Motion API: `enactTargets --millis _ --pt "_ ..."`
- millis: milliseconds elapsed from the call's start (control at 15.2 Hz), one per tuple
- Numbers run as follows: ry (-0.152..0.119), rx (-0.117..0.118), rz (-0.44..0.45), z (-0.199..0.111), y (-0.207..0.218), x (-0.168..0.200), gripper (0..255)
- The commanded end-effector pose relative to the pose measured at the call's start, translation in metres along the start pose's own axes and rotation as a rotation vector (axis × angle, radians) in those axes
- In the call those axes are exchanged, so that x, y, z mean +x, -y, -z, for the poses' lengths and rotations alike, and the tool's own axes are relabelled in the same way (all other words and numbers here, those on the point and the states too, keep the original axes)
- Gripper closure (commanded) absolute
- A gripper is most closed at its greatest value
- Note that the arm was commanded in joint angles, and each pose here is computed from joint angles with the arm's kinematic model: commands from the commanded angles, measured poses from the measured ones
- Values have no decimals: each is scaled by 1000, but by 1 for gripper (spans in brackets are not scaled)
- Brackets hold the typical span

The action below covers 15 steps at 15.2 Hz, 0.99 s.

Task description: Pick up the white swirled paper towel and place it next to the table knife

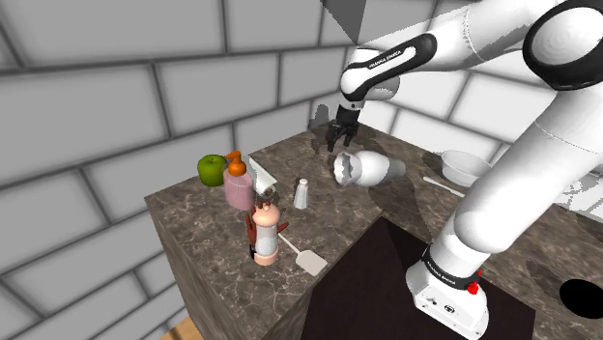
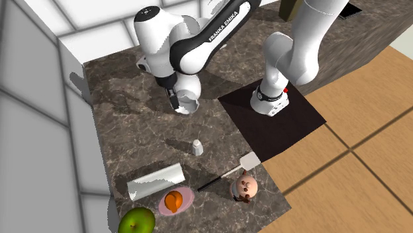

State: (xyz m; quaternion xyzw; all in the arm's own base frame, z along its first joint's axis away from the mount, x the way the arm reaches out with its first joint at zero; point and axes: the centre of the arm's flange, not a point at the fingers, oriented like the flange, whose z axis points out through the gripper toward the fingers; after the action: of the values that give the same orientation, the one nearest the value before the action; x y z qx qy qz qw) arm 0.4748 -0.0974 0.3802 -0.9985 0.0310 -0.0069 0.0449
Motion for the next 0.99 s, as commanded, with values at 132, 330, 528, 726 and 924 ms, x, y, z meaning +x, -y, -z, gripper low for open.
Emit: enactTargets --millis 132,330,528,726,924 --pt "1 11 -2 -18 41 27 0" --pt "2 19 -3 -32 70 49 0" --pt "3 26 -3 -46 99 71 0" --pt "4 34 -4 -60 128 92 0" --pt "5 42 -5 -73 158 114 0"
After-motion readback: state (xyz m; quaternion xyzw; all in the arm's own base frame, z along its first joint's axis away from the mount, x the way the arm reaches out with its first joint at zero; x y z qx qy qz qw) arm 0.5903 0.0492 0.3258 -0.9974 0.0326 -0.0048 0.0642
